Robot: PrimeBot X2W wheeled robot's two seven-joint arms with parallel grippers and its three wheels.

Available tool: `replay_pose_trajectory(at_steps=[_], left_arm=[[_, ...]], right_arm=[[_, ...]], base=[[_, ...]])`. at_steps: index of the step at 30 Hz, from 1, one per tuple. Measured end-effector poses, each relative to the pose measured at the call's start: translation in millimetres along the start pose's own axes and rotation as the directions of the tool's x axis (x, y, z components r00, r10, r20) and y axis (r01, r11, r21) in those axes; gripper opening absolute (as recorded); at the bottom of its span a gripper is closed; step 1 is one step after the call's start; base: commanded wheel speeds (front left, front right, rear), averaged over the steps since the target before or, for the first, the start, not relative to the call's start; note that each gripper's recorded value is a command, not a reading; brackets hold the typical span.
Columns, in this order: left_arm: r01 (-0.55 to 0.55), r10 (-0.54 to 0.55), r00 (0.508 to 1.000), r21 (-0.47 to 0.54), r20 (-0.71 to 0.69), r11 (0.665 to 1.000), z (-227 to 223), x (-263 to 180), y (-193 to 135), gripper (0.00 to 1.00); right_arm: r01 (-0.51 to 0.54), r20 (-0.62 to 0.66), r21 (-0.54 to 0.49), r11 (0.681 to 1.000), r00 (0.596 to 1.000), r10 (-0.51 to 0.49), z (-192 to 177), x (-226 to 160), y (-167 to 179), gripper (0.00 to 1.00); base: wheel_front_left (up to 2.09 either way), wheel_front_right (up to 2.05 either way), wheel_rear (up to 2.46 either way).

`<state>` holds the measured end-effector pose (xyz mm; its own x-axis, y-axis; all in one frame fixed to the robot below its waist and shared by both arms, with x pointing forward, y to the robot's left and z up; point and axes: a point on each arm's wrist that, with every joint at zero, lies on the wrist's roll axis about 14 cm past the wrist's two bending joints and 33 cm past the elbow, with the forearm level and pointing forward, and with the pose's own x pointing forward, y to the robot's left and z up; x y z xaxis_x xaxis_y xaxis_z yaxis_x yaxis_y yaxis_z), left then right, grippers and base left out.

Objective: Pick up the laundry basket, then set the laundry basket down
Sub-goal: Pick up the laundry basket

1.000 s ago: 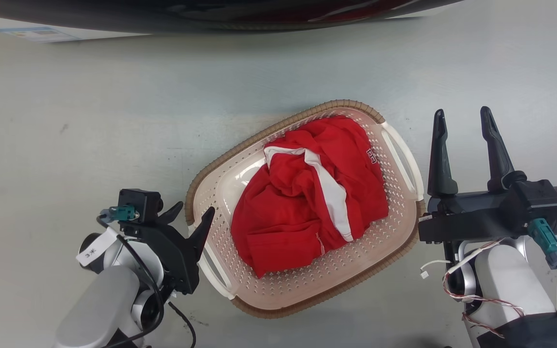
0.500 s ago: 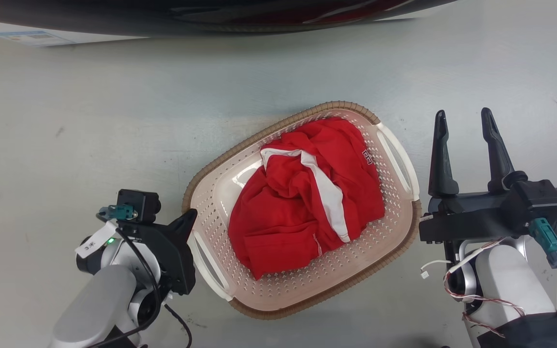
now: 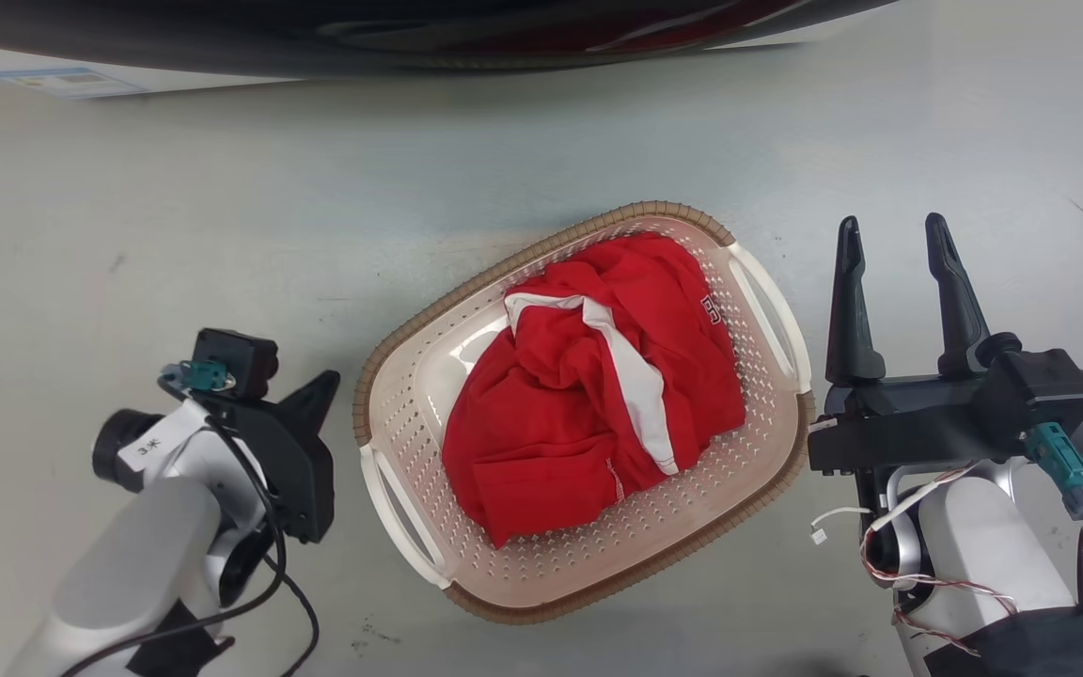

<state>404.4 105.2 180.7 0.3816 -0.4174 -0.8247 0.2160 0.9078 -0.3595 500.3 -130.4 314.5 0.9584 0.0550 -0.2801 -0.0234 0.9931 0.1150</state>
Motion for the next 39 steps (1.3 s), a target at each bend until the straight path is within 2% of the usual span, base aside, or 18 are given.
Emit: replay_pose_trajectory(at_steps=[13,20,21,23,39], left_arm=[[-0.036,0.029,0.98,0.032,0.195,0.999,61,-5,13,0.0],[-0.035,0.026,0.936,0.02,0.352,0.999,94,-22,4,0.02],[-0.034,0.025,0.928,0.019,0.372,0.999,97,-25,2,0.31],[-0.037,0.029,0.913,0.012,0.407,0.999,103,-31,-1,1.0],[-0.105,0.111,0.797,-0.046,0.594,0.993,120,-106,-9,1.0]], right_arm=[[0.014,0.006,0.015,1.0,1.0,-0.015,8,-5,-4,1.0],[0.013,0.018,0.014,1.0,1.0,-0.013,18,-10,-2,1.0],[0.012,0.021,0.013,1.0,1.0,-0.013,20,-11,-2,1.0],[0.01,0.021,0.01,1.0,1.0,-0.01,23,-13,-1,1.0],[-0.003,0.093,-0.007,1.0,0.996,0.003,67,-44,7,1.0]], base=[[0.0,0.0,0.0],[0.0,0.0,0.0],[0.0,0.0,0.0],[0.0,0.0,0.0],[0.0,0.0,0.0]])
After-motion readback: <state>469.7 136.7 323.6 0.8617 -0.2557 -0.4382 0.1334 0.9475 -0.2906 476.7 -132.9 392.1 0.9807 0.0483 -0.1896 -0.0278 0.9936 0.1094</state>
